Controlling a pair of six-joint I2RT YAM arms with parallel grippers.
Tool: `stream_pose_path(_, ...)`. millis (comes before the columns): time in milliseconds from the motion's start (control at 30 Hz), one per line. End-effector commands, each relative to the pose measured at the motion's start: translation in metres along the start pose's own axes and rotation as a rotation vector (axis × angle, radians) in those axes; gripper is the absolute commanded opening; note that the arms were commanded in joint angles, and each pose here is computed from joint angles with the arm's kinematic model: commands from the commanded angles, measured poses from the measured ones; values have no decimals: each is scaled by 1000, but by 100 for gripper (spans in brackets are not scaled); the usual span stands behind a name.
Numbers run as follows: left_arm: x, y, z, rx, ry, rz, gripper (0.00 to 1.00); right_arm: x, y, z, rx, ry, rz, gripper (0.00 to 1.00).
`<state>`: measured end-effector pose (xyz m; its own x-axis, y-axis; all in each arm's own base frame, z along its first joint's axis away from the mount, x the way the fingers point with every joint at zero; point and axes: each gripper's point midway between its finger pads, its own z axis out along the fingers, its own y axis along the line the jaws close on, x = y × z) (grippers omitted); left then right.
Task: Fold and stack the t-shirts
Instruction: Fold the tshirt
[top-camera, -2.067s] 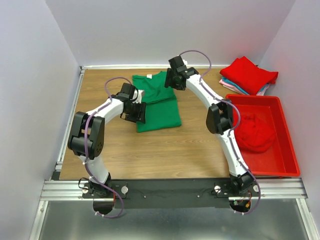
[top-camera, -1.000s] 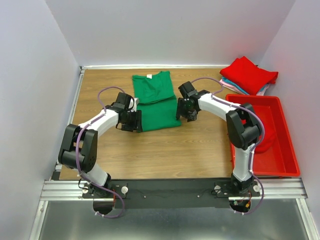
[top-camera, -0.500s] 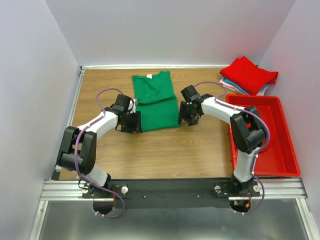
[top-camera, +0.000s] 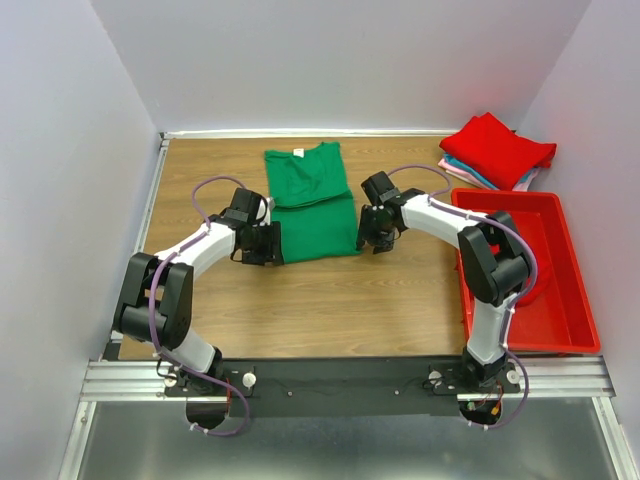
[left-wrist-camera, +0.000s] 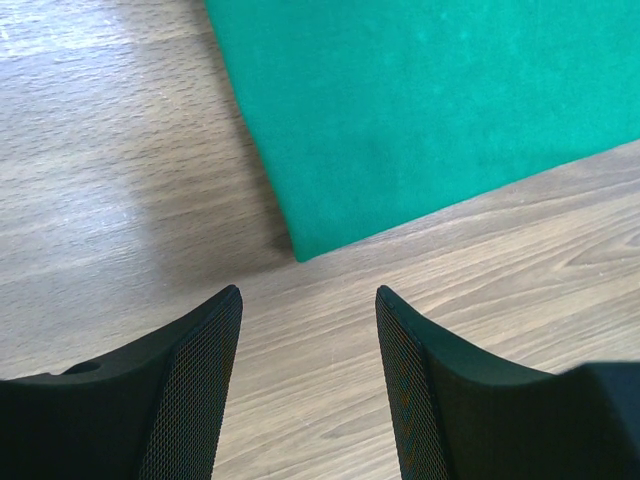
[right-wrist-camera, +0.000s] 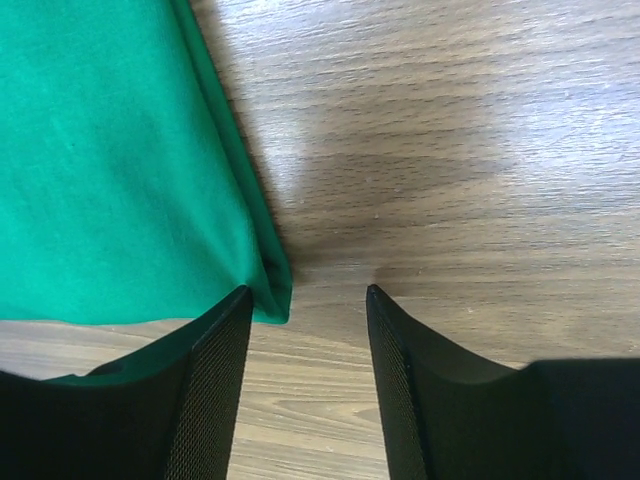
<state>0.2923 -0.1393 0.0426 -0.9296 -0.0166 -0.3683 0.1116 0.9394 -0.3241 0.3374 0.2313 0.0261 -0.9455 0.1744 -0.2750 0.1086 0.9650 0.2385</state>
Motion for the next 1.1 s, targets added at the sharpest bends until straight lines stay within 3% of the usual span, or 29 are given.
stream_pose_path(0, -7, 2, -2, -32, -28, -13, 64, 11, 7, 4, -27, 36, -1, 55)
stream_pose_path(567, -2, 12, 2, -80, -21, -37, 62, 26, 9, 20, -29, 94, -26, 42)
stream_pose_path(800, -4, 19, 6, -117, -29, -63, 59, 37, 3, 30, -18, 134, -29, 10)
stream_pose_path(1067, -5, 20, 15, -121, -16, -68, 54, 39, 0, 29, -12, 133, -34, 5)
